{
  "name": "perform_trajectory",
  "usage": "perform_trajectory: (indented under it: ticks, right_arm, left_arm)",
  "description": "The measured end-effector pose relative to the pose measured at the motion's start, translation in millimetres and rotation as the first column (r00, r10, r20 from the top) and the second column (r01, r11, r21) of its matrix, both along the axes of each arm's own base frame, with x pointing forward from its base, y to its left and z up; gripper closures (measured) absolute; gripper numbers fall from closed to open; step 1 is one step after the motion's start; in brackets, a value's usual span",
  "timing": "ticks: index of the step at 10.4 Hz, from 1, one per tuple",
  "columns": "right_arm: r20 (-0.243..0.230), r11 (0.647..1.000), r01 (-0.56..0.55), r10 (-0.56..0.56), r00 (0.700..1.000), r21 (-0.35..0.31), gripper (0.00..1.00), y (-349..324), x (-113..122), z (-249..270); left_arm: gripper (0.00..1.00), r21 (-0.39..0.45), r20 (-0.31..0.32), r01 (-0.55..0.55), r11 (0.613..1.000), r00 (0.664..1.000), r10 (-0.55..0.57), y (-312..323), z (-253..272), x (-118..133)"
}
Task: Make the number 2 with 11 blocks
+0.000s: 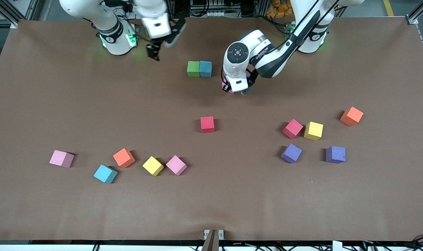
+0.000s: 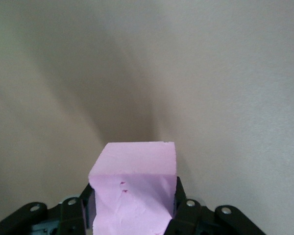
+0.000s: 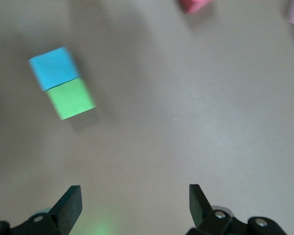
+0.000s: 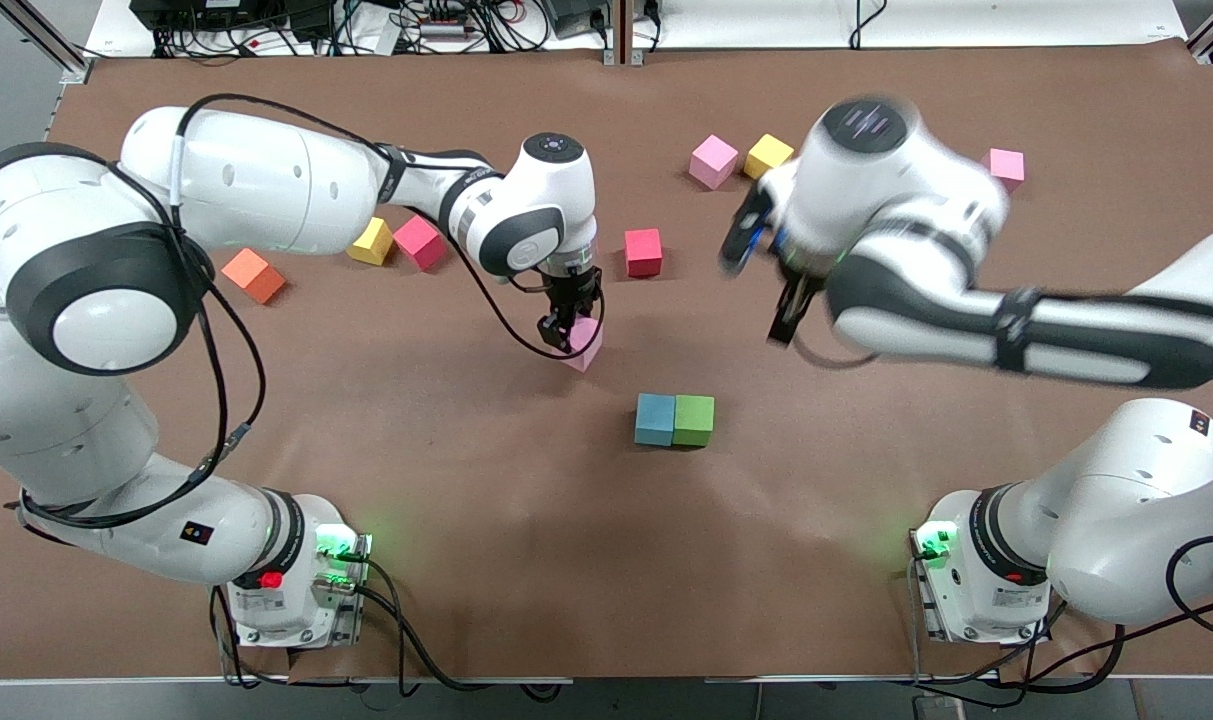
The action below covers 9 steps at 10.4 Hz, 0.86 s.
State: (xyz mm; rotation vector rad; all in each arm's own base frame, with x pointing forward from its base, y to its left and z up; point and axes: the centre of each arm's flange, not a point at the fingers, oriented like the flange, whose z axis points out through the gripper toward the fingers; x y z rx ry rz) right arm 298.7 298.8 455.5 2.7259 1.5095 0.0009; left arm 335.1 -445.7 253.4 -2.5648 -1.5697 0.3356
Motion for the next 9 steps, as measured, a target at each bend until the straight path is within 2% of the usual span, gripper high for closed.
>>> perform_trajectory:
  ticks: [2, 4, 5, 7, 9]
  right_arm:
    - [0.004, 0.979, 0.192, -0.193, 0.981, 0.071, 0.03, -62, 67, 25]
    - [0.013, 0.936, 0.340, -0.343, 0.939, 0.092, 0.02, -113, 125, 37]
    - [0.027, 0.930, 0.361, -0.363, 0.931, 0.072, 0.00, -118, 151, 35]
    - [0.056, 0.942, 0.335, -0.335, 0.940, 0.011, 0.00, -82, 193, 18]
    - [0.067, 0.938, 0.348, -0.347, 0.935, 0.001, 0.00, -51, 233, 3]
  left_arm:
    - [0.40, 0.010, 0.000, -0.074, 0.997, 0.997, 0.074, 0, -13, -20]
    - [0.40, 0.020, -0.003, -0.145, 0.989, 0.989, 0.145, 1, -23, -37]
    - [0.40, 0.019, -0.013, -0.175, 0.984, 0.984, 0.175, -1, -23, -42]
    - [0.40, 0.000, -0.037, -0.237, 0.972, 0.971, 0.237, -9, -19, -52]
    - [0.40, -0.010, -0.031, -0.296, 0.955, 0.955, 0.296, -9, -24, -60]
